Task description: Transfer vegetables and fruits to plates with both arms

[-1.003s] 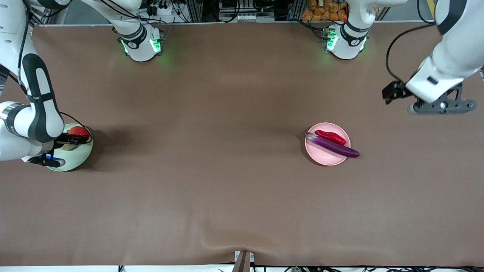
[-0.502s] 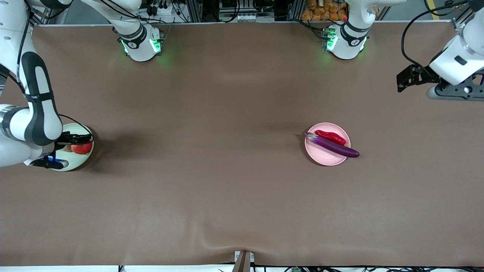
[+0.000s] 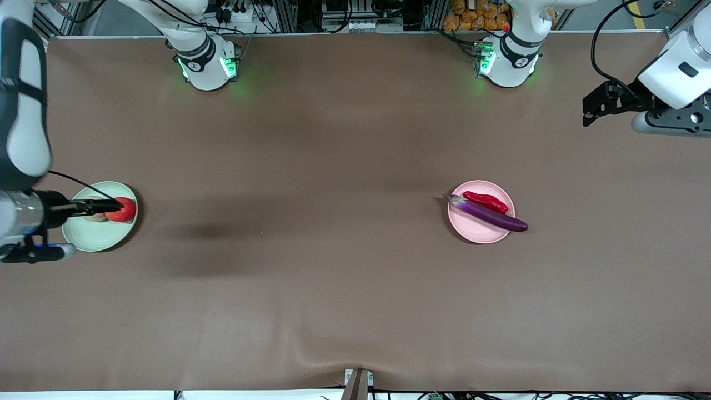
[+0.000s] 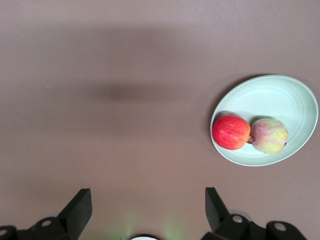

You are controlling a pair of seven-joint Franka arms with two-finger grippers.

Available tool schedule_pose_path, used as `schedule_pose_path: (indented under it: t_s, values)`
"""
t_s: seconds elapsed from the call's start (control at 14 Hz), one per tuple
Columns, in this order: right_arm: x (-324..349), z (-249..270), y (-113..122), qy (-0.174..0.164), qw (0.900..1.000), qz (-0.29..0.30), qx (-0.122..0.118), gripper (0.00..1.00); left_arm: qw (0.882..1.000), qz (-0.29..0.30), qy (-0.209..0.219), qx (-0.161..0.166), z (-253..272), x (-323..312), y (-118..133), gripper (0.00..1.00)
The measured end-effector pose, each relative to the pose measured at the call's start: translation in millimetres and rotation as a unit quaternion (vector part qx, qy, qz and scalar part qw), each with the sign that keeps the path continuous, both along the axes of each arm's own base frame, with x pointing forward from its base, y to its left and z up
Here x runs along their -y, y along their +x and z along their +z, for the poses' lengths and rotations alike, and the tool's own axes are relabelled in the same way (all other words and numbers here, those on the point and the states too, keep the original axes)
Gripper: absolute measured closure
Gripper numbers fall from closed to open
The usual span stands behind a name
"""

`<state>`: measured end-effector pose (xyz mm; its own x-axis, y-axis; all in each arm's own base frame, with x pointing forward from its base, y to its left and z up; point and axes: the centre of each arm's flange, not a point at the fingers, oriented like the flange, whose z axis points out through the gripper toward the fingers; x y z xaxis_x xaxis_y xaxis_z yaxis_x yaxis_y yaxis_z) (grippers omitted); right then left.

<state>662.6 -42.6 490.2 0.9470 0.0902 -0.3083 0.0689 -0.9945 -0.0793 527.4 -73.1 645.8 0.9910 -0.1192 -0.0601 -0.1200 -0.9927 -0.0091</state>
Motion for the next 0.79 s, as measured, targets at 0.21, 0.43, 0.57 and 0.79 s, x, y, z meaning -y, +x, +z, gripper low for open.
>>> schedule_pose_path:
  t_s: [0.21, 0.43, 0.57, 0.79]
  values:
    - [-39.8, 68.2, -15.4, 0.005, 0.999, 0.032, 0.034, 0.00, 1.000, 0.003, -0.001, 0.000, -0.5, -3.1, 4.1, 0.00]
    - [-84.9, 147.4, -60.4, -0.017, 0.997, 0.044, 0.061, 0.00, 1.000, 0.002, -0.003, 0.010, -0.2, -1.8, 7.3, 0.00]
    - [-91.9, 190.4, -92.5, -0.029, 0.996, 0.038, 0.080, 0.00, 1.000, 0.004, -0.004, 0.016, -2.3, -2.5, 11.3, 0.00]
    - [-75.8, 203.5, -113.7, -0.020, 0.995, 0.013, 0.095, 0.00, 1.000, 0.007, -0.003, 0.014, -4.4, -5.7, 12.8, 0.00]
